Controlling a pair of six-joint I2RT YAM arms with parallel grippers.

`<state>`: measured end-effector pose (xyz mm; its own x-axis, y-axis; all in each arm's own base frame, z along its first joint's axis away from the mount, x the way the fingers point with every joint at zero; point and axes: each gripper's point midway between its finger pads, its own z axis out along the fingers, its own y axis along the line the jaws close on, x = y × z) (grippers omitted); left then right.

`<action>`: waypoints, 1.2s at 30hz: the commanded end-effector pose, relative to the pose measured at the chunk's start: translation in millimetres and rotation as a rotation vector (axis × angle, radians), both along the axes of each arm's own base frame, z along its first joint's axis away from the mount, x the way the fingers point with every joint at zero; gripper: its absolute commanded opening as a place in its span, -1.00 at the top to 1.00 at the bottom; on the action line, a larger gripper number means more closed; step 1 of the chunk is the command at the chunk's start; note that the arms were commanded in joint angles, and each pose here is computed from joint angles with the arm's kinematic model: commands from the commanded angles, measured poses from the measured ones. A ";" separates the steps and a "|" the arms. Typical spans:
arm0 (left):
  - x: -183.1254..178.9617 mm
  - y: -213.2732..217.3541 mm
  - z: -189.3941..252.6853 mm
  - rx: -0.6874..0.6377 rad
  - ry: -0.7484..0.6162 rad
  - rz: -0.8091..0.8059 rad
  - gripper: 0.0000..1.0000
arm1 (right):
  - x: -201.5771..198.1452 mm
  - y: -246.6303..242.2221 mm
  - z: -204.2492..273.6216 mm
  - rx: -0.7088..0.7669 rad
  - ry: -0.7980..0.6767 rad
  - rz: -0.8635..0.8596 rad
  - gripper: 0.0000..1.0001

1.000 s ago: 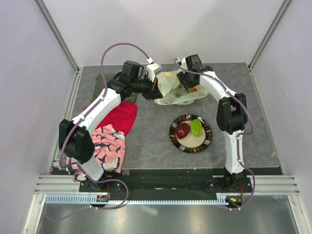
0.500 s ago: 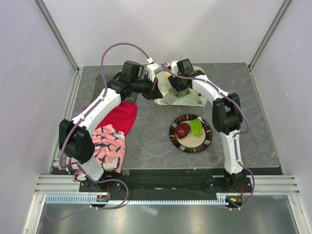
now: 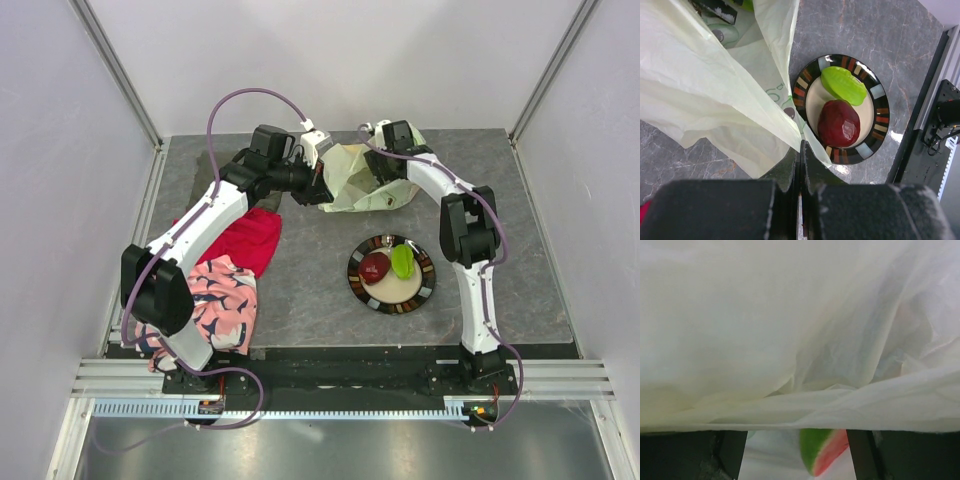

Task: Take the fake fruits out of the plastic bag
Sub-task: Take out the fake fruit from the plastic bag.

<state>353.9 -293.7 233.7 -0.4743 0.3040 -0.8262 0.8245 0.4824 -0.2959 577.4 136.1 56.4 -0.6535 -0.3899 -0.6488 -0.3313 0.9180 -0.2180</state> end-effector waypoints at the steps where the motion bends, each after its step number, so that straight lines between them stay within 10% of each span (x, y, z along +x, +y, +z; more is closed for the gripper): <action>1: -7.6 -3.5 16.6 -0.030 -0.043 -0.047 0.97 | 4.6 -20.9 52.7 -0.019 -0.130 -0.055 -0.56; 23: -8.9 -6.3 10.8 -0.025 -0.032 -0.050 0.97 | -17.7 -90.5 -20.8 -0.317 0.010 -0.157 -0.68; 31: -1.3 -7.6 8.2 -0.014 -0.039 -0.041 0.97 | -28.1 -69.2 8.1 -0.186 0.002 -0.043 0.19; 36: 6.0 -9.9 12.8 -0.014 -0.054 -0.034 0.96 | -47.6 -30.4 53.8 0.025 -0.025 0.083 0.31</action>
<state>348.5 -299.4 234.3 -0.4709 0.3087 -0.8264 0.8356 0.4566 -0.3055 547.0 72.2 55.6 -0.6715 -0.4747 -0.5690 -0.3062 0.8770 -0.3703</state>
